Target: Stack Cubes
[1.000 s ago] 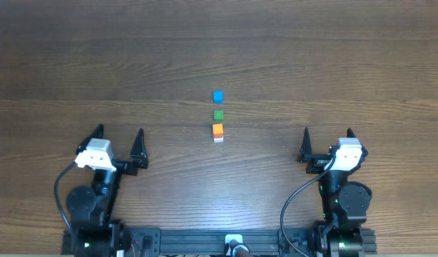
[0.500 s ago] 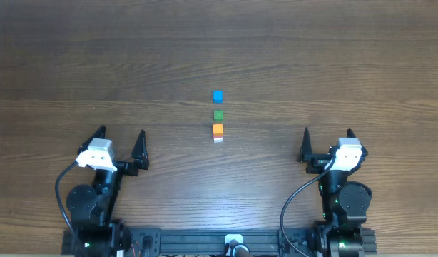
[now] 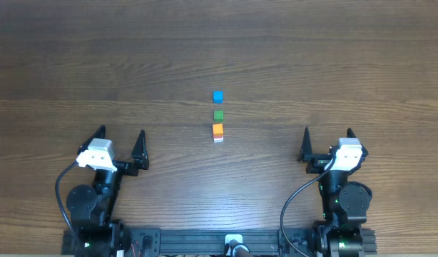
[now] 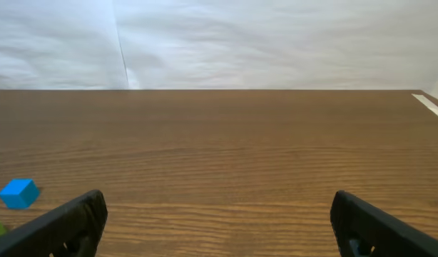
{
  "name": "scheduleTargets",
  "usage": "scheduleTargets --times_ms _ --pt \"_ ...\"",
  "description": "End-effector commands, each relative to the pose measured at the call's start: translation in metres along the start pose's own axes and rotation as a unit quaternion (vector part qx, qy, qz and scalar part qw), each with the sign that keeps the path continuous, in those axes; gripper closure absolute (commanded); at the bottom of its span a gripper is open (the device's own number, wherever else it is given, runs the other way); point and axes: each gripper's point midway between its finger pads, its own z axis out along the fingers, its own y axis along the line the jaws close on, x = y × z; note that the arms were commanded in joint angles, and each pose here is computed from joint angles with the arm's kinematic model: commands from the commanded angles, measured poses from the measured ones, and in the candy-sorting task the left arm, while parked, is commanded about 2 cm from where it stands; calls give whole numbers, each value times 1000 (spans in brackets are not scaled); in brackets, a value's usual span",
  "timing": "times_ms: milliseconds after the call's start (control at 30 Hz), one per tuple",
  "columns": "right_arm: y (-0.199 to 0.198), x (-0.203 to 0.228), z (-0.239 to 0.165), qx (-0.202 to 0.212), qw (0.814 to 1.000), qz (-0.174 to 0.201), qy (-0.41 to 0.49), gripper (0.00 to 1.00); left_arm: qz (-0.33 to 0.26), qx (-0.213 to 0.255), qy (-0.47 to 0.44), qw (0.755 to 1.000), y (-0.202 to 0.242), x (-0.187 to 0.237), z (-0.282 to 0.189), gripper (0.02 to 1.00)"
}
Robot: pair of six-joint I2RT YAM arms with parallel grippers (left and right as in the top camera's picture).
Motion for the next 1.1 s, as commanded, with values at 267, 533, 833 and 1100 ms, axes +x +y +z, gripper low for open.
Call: scheduleTargets --times_ms 267,533,833,1100 --pt "2 -9 -1 -5 999 38 -17 7 6 6 0 1000 -1 1 0 20" --pt "5 -46 23 -9 996 42 77 9 6 6 0 1000 -1 1 0 20" --pt "36 -62 86 -24 962 106 252 7 6 6 0 1000 -1 1 0 20" --pt "126 -30 118 -61 900 103 420 7 6 6 0 1000 -1 1 0 20"
